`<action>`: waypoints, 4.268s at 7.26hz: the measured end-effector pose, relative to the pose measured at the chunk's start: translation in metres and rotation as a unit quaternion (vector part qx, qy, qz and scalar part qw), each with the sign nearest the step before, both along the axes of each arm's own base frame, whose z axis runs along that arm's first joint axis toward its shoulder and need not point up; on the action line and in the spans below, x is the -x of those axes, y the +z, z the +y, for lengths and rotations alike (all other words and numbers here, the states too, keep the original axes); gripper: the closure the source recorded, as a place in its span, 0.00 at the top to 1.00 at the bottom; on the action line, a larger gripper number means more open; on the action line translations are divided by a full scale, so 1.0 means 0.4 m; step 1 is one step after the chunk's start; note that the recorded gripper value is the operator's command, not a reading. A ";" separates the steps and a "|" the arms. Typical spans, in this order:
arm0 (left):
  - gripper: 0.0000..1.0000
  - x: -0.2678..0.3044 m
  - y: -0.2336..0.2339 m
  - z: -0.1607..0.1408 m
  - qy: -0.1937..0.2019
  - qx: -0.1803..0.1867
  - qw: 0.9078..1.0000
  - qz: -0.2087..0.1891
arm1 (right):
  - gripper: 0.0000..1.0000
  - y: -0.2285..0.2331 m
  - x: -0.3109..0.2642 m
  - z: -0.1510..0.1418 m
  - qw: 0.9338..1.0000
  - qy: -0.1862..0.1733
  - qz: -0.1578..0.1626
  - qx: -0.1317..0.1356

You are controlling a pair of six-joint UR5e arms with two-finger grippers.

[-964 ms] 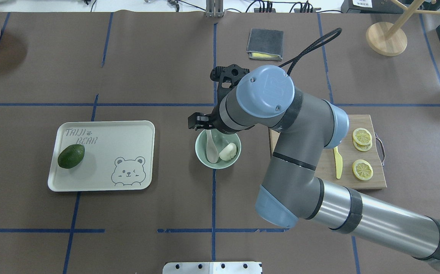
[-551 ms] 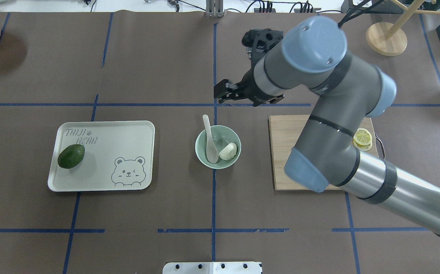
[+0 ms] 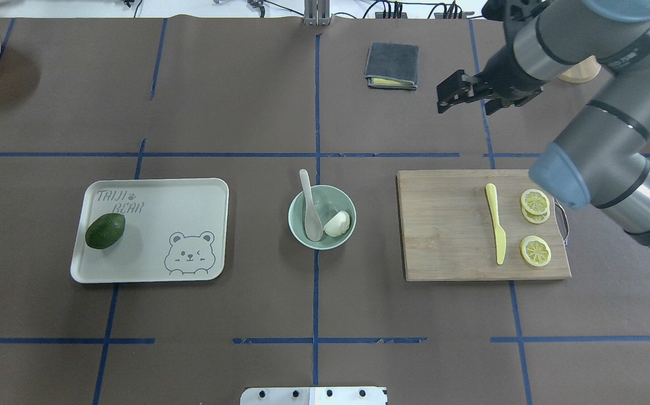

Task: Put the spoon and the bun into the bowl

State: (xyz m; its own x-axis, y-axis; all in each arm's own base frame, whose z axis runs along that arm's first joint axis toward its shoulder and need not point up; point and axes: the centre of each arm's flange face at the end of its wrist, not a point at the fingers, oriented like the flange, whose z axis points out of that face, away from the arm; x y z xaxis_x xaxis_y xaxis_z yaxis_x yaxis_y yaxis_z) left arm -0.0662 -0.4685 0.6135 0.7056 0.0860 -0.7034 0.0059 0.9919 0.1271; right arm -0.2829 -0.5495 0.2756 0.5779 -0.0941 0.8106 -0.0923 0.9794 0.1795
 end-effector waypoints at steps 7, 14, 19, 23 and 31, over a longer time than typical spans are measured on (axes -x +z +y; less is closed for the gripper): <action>1.00 -0.001 0.042 0.004 0.001 0.015 1.000 0.001 | 1.00 0.548 -0.615 0.011 0.994 -0.085 0.062 -0.024; 1.00 -0.001 0.080 0.008 0.003 0.020 1.000 0.001 | 1.00 0.961 -0.905 0.100 0.995 -0.074 0.064 0.032; 1.00 -0.002 0.115 0.007 0.002 0.033 0.999 0.002 | 1.00 0.963 -0.903 0.107 0.996 -0.072 0.051 0.032; 1.00 -0.004 0.090 -0.020 0.002 0.024 1.000 0.001 | 1.00 0.986 -0.901 0.140 0.995 -0.072 0.050 0.041; 1.00 -0.004 0.076 -0.034 -0.014 0.034 0.999 0.002 | 1.00 0.968 -0.901 0.140 0.996 -0.068 0.052 0.037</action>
